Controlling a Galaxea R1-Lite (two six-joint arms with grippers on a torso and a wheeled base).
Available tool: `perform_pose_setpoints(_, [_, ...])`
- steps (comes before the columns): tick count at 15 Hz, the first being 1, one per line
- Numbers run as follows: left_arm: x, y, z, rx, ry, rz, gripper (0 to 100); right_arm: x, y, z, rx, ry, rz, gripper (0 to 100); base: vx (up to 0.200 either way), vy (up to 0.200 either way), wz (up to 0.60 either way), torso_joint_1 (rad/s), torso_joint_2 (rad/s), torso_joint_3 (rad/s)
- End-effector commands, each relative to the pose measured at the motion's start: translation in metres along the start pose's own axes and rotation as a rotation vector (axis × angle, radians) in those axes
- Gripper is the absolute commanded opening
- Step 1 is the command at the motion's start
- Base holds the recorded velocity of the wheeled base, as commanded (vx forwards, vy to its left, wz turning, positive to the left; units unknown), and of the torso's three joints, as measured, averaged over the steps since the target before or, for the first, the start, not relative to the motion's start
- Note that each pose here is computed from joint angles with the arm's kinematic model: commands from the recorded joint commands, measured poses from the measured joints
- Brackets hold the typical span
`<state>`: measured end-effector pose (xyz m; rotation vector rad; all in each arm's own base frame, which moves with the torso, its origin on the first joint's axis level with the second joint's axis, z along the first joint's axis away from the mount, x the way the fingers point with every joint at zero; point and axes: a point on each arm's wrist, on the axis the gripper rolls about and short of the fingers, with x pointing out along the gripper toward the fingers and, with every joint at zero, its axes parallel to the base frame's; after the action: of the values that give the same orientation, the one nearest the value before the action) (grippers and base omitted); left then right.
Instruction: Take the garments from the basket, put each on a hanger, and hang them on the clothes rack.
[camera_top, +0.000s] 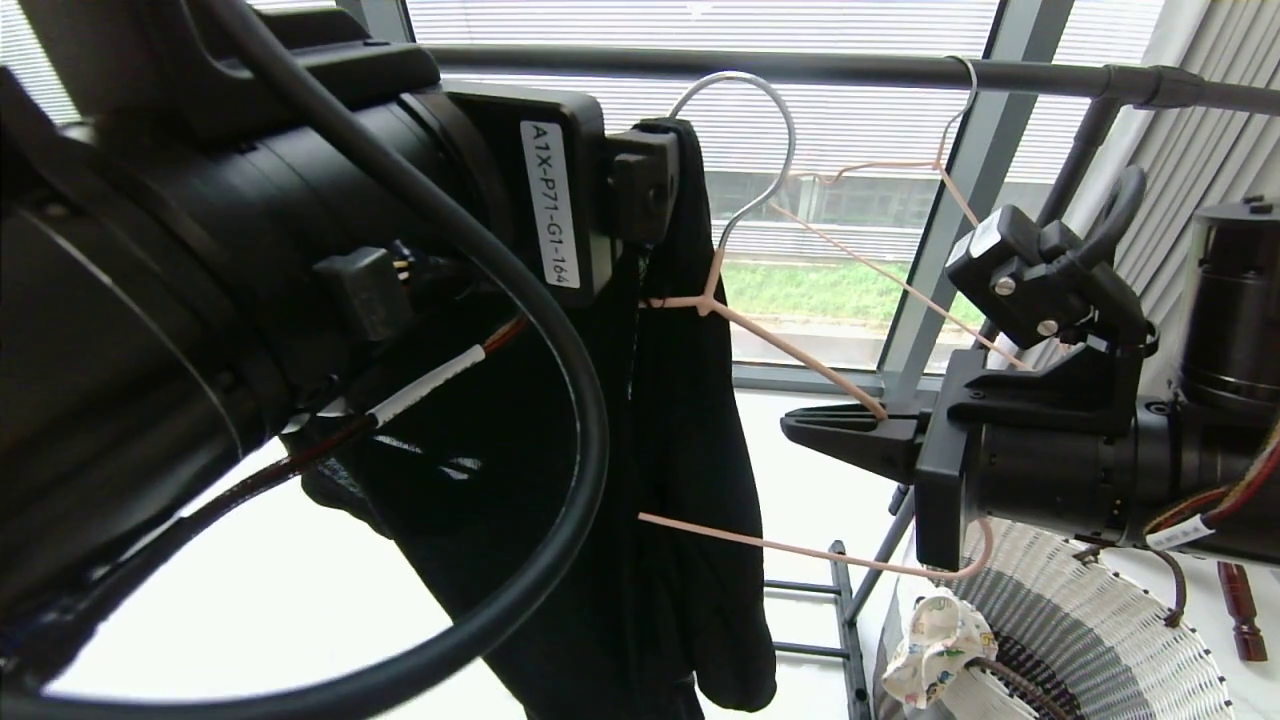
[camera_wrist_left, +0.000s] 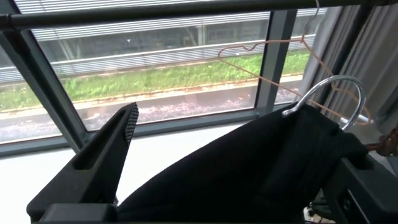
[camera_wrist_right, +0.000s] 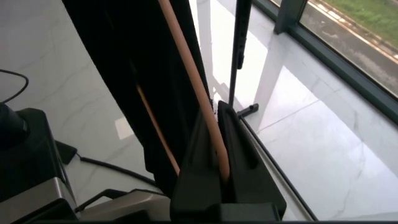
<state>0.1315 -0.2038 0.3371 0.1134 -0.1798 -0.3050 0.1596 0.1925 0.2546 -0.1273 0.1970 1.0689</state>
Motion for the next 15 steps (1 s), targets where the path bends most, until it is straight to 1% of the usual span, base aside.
perform_pose_setpoints(1, [0.000, 0.009, 0.001, -0.005, -0.007, 0.036, 100, -0.003, -0.003, -0.001, 0.003, 0.003, -0.014, 0, 0.000, 0.000, 0.00, 0.000, 0.00, 0.000])
perform_pose_setpoints(4, [-0.005, 0.010, -0.011, 0.053, 0.020, 0.023, 100, -0.004, -0.008, 0.000, 0.009, -0.001, -0.039, 0, 0.000, 0.000, 0.00, 0.000, 0.00, 0.000])
perform_pose_setpoints(5, [-0.008, 0.011, -0.015, 0.068, 0.029, 0.017, 100, -0.004, -0.010, 0.000, 0.009, -0.001, -0.063, 0, 0.000, 0.000, 0.00, 0.000, 0.00, 0.000])
perform_pose_setpoints(6, [-0.009, 0.012, -0.015, 0.065, 0.026, 0.011, 100, -0.004, -0.010, 0.002, 0.009, -0.009, -0.077, 0, 0.000, 0.000, 0.00, 0.000, 0.00, 0.000])
perform_pose_setpoints(12, [-0.009, 0.012, -0.015, 0.067, 0.023, -0.001, 100, -0.004, -0.010, 0.006, -0.005, -0.052, -0.088, 0, 0.000, 0.000, 0.00, 0.000, 0.00, 0.000])
perform_pose_setpoints(13, [-0.008, 0.012, -0.015, 0.066, 0.022, 0.003, 100, -0.004, -0.010, 0.007, -0.007, -0.065, -0.098, 0, 0.000, 0.000, 0.00, 0.000, 0.00, 0.000])
perform_pose_setpoints(15, [-0.009, 0.013, -0.014, 0.064, 0.020, 0.003, 100, -0.004, -0.011, 0.008, -0.010, -0.071, -0.155, 0, 0.000, 0.000, 0.00, 0.000, 0.00, 0.000])
